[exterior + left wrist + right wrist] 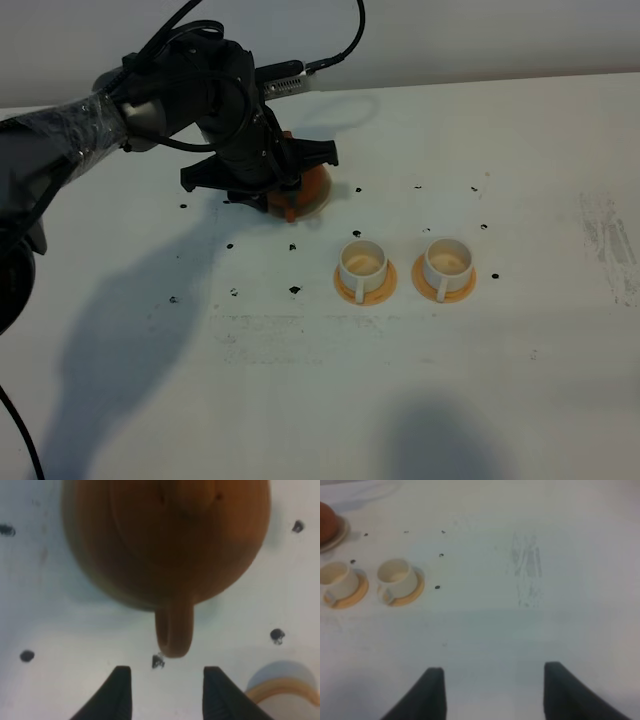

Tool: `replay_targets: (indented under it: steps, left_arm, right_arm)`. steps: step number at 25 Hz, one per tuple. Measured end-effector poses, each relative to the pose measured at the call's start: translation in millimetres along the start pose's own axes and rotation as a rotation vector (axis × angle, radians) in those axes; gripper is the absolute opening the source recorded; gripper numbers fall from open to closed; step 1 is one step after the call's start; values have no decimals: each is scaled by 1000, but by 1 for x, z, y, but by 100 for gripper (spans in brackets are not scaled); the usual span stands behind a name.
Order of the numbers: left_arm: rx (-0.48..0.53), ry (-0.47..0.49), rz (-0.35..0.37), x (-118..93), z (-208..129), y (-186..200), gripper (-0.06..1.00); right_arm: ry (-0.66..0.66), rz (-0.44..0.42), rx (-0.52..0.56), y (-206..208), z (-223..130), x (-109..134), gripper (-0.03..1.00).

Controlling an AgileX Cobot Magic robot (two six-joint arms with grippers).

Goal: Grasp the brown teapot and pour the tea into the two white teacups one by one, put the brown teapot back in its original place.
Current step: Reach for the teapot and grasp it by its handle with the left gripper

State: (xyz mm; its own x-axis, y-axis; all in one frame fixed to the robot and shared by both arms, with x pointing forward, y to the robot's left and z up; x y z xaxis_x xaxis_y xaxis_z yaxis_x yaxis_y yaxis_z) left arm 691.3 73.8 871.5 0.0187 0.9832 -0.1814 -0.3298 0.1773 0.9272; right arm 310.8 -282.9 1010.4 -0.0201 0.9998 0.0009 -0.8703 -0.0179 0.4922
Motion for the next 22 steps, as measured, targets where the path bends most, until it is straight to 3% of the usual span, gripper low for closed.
replay_targets:
  steps: [22]
  left_arm:
    - [-69, -7, -31, -5, 11, -24, 33]
  right_arm:
    - [0, -1, 0, 0, 0, 0, 43]
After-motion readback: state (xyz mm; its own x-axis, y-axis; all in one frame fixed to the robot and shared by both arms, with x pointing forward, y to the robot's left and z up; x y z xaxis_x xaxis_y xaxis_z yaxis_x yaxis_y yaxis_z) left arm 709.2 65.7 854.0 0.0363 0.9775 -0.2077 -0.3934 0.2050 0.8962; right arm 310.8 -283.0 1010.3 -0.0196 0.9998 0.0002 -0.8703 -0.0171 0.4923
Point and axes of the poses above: a point on each arm's last joint axis where the gripper is mounted, y pointing back along that axis away from the gripper, x along the wrist's bending axis when the last joint is at zero, z = x × y, the point moved 9 cm from there along -y, pointing out along that axis toward the gripper
